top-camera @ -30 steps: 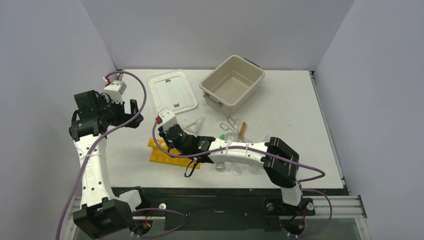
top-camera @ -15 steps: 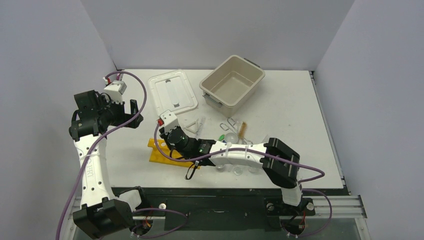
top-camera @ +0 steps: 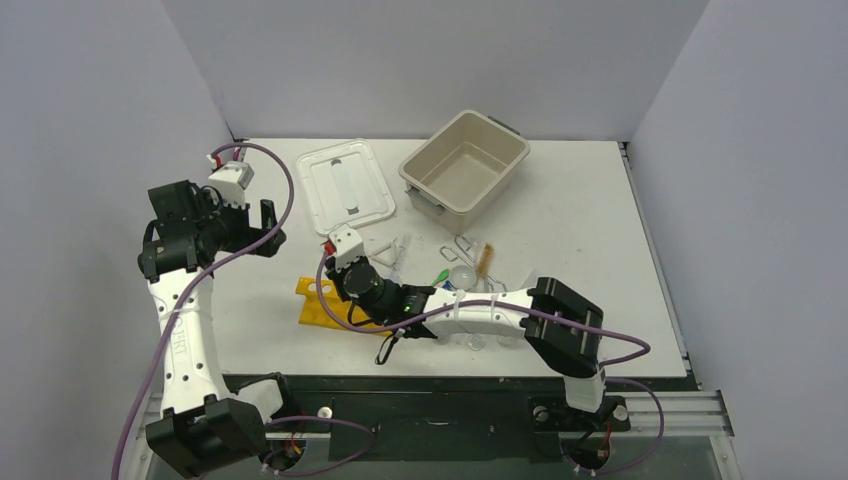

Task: Organize the chemistry lab equipment
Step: Adjust the test tube in the slot of the test tube rack.

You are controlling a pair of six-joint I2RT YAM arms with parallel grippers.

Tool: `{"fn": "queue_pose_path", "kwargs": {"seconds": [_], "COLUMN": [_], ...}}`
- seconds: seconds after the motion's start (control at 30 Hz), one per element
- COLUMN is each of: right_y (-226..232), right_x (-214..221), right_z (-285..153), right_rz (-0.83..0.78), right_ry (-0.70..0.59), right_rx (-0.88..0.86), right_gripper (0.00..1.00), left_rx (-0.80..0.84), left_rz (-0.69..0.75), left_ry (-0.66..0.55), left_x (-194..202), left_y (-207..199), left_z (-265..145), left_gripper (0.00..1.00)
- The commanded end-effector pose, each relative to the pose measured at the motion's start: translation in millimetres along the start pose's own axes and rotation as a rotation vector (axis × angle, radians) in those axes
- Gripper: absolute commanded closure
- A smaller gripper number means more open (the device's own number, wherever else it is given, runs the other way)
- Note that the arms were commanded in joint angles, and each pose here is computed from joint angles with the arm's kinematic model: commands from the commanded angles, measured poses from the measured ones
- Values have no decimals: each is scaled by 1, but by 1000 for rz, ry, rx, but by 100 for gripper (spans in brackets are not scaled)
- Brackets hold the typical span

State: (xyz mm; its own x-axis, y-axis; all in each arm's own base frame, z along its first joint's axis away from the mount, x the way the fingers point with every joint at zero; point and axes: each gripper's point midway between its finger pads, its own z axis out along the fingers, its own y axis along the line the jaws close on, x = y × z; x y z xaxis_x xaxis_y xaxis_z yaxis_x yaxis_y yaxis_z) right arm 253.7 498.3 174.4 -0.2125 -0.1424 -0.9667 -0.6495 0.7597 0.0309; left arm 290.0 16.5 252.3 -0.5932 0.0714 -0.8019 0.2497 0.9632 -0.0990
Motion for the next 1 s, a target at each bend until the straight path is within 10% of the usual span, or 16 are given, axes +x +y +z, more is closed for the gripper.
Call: {"fn": "queue_pose_path", "kwargs": {"seconds": [0.0,0.2,0.43,0.97], "right_y": [-5,-9,-9,-41], "right_x": [17,22,5,-72], "right_z": [-13,-13,-17,-38], "right_rz": [-61,-73,-58,134], "right_ry": [47,56,55,-2], "right_rx": [28,43,37,-51], "right_gripper": [94,88,49,42], "left_rx": [-13,-13,-14,-2], "left_rz": [26,26,26,27], "left_ry": [-40,-42,-44,-45], "left_x": [-13,-13,-15,-14], "left_y": [1,1,1,-1], "left_z": [-8,-8,-9,-9], "left_gripper": [3,3,3,4]}}
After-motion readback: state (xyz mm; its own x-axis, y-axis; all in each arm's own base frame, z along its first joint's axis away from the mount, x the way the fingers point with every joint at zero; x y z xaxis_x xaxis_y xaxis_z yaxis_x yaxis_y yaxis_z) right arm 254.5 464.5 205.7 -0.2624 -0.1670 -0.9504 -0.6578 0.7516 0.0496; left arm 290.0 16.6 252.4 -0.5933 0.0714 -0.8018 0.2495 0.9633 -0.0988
